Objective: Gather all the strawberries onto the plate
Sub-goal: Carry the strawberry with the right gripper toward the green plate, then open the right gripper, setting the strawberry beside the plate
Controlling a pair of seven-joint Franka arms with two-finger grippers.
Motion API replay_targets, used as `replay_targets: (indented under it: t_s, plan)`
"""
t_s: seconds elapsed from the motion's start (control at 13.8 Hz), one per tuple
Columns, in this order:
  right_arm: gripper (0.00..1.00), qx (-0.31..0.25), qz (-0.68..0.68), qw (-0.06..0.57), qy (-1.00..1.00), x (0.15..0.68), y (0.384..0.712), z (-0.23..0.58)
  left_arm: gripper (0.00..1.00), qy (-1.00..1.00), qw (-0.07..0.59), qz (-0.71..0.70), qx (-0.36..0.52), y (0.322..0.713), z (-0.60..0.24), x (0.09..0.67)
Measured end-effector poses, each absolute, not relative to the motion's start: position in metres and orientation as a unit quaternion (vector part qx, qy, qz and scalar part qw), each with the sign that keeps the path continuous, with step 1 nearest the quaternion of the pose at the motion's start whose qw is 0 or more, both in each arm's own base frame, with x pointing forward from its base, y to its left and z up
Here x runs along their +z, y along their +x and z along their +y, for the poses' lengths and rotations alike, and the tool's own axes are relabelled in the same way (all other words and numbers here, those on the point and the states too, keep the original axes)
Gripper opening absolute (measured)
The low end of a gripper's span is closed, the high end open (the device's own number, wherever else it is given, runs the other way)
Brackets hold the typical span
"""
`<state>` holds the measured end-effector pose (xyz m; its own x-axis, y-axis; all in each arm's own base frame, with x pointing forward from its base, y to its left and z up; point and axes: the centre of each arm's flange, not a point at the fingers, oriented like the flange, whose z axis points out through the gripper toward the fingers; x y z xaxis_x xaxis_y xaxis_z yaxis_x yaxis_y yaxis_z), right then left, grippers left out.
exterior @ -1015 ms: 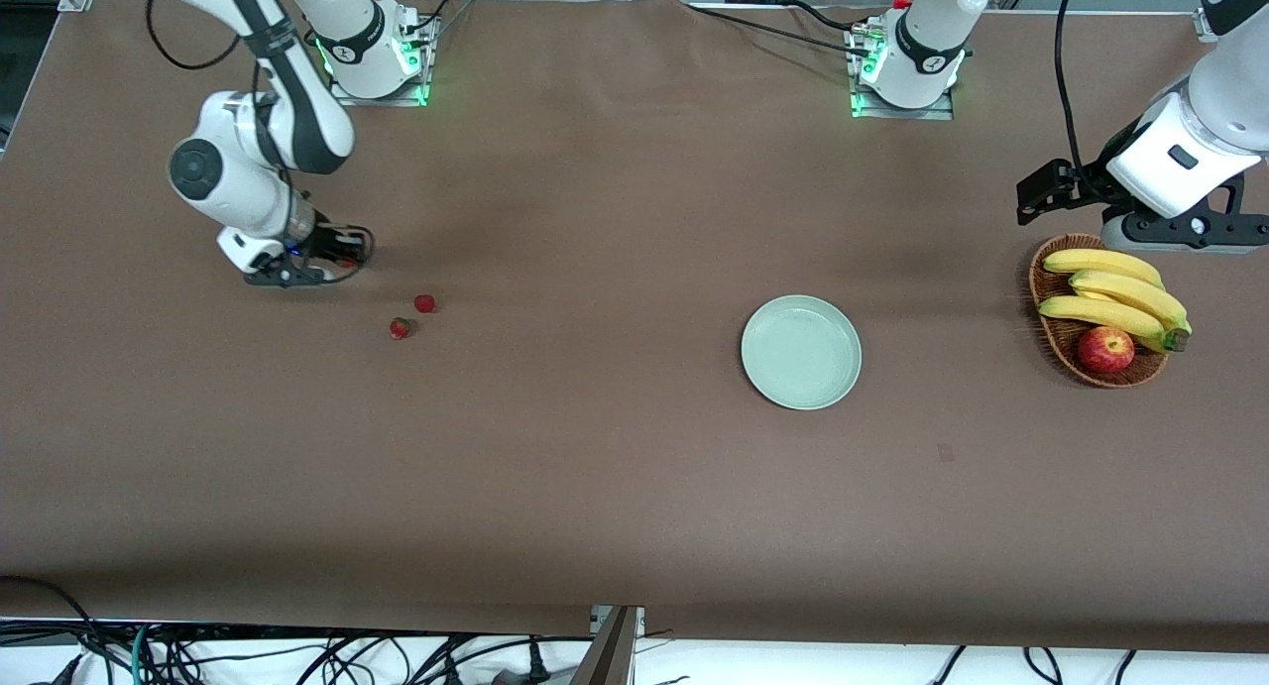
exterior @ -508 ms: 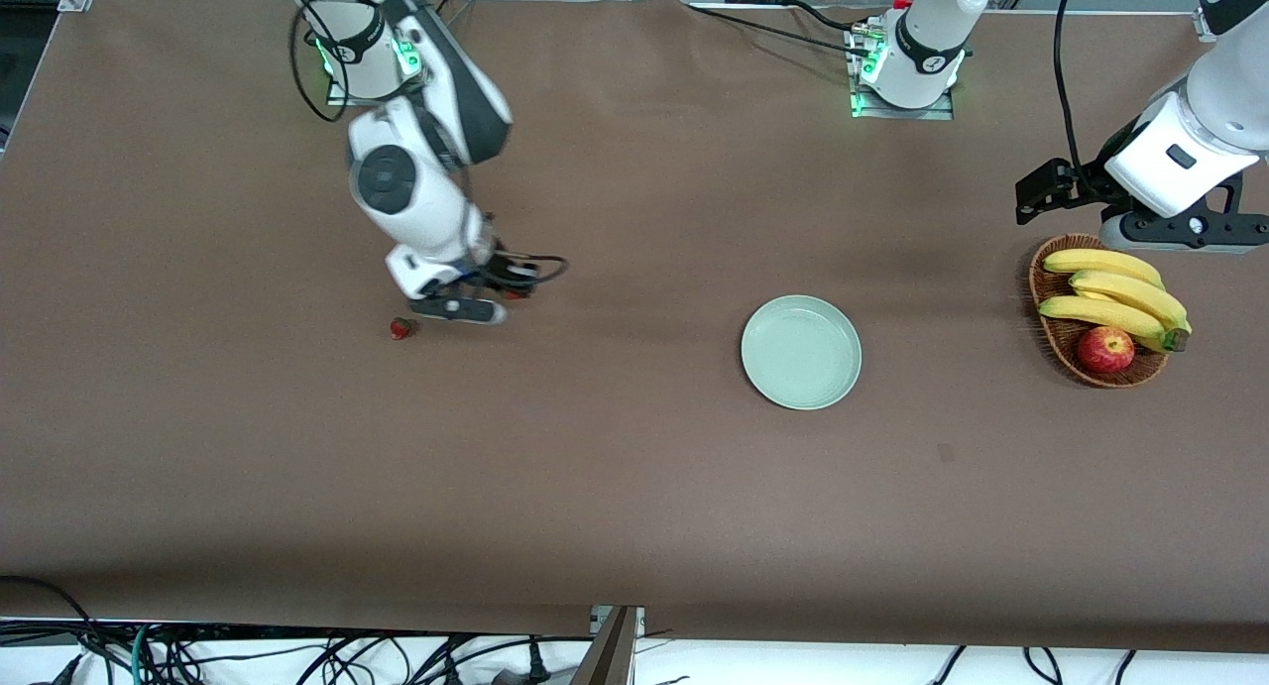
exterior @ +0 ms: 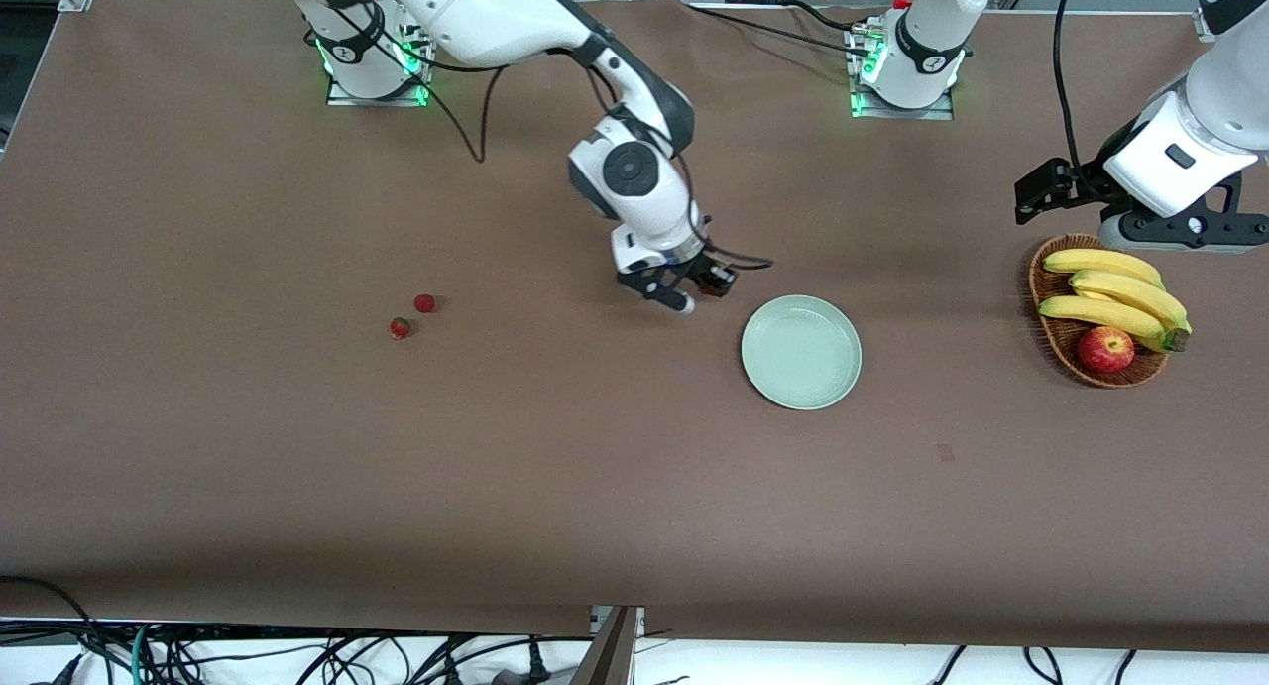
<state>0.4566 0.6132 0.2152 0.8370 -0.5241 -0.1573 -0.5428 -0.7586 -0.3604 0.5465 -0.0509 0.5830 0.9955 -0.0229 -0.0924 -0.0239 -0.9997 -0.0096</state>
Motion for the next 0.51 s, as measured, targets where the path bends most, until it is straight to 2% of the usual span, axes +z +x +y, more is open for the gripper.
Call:
replay_targets:
  t_s: [0.15,0.51]
  plan:
    - [0.38,0.024,0.291,0.203,-0.935,0.207,0.45,0.62,1.0,-0.999,0.005,0.012,0.046,0.546,-0.051,0.583]
    - [0.38,0.005,0.293,0.196,-0.936,0.208,0.47,0.606,1.0,-0.999,0.005,0.012,0.046,0.546,-0.051,0.583]
